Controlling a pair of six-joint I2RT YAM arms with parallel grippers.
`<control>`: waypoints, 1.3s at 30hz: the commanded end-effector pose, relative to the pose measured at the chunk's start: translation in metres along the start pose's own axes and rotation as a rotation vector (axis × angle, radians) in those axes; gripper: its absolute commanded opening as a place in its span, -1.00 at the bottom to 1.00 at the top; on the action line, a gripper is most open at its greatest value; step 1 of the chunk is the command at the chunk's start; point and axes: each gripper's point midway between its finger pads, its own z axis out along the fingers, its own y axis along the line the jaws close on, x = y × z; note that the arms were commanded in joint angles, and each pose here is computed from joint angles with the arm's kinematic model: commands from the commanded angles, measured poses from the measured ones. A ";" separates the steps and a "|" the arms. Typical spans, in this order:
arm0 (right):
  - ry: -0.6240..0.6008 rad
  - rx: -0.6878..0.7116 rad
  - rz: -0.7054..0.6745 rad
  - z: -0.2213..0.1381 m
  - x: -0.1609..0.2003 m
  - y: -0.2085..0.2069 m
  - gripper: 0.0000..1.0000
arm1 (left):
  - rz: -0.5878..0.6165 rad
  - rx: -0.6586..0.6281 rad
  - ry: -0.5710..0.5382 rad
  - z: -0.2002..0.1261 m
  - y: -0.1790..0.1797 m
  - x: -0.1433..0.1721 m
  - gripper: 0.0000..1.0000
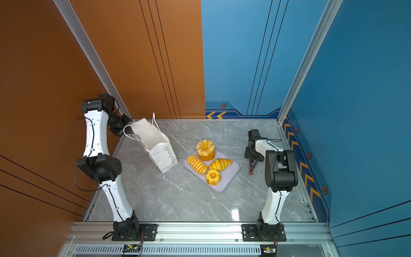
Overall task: Pack bread into a paper bag
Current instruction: Pick up the clamp from the center of the board.
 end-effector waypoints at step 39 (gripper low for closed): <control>-0.343 -0.633 -0.082 -0.230 0.048 0.102 -0.22 | -0.028 -0.046 0.150 -0.001 0.015 0.029 -1.00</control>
